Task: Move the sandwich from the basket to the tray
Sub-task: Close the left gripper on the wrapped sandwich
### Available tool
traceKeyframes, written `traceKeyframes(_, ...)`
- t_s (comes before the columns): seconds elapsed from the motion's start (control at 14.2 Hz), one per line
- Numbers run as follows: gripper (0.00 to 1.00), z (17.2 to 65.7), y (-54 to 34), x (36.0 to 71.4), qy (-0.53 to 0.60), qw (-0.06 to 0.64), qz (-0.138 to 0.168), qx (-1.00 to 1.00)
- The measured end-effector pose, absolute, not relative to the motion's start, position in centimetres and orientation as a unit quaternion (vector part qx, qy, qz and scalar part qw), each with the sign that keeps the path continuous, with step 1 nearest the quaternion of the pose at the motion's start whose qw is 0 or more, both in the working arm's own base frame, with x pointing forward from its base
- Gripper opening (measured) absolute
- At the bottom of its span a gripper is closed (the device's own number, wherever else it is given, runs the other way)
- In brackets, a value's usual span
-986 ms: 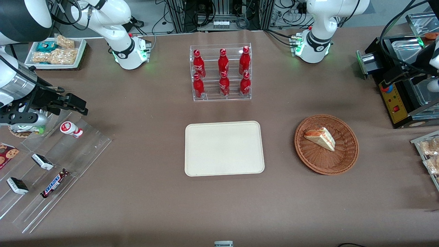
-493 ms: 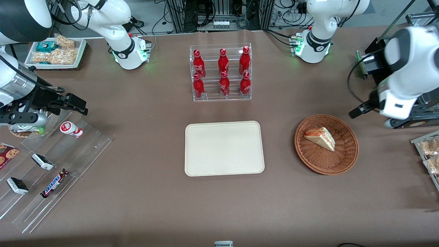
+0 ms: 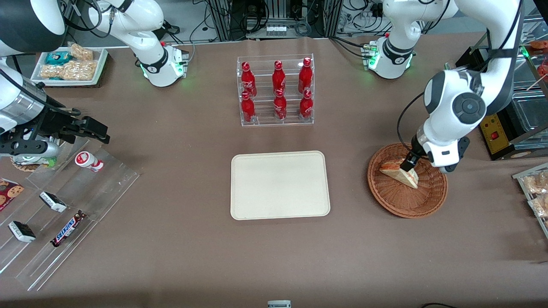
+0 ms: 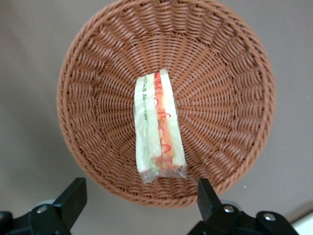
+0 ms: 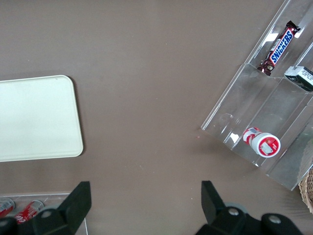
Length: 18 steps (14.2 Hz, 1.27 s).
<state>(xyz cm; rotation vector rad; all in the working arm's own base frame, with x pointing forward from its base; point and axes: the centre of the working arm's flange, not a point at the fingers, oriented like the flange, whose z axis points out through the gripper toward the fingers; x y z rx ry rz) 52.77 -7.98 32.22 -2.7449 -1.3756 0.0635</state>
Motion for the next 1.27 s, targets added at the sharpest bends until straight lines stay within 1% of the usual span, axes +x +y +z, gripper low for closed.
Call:
traceKeyframes(0.14,1.0,30.2,-7.8,52.7,-0.449,0.04,0.03,-0.892)
traceKeyframes(0.42,1.0,27.6,-7.6,52.5,-0.459,0.033,0.024,-0.888)
traceKeyframes(0.49,0.96,27.0,-7.7,52.6,-0.46,0.033,0.025,-0.887)
traceKeyframes(0.56,0.96,26.7,-7.7,52.6,-0.462,0.032,0.026,-0.886)
traceKeyframes(0.63,0.88,26.5,-7.6,52.7,-0.463,0.032,0.025,-0.885)
traceKeyframes(0.7,0.78,26.4,-7.6,52.9,-0.464,0.032,0.025,-0.885)
traceKeyframes(0.77,0.65,26.5,-7.6,53.0,-0.464,0.031,0.025,-0.885)
traceKeyframes(0.92,0.44,27.3,-7.6,53.9,-0.465,0.025,0.016,-0.885)
traceKeyframes(0.99,0.37,28.1,-7.7,54.5,-0.463,0.025,0.012,-0.886)
traceKeyframes(1.06,0.31,29.4,-7.8,55.2,-0.455,0.04,0.014,-0.889)
traceKeyframes(1.13,0.28,31.5,-8.1,56.1,-0.443,0.061,0.019,-0.894)
traceKeyframes(1.27,0.25,38.2,-11.6,57.9,-0.412,0.081,0.025,-0.907)
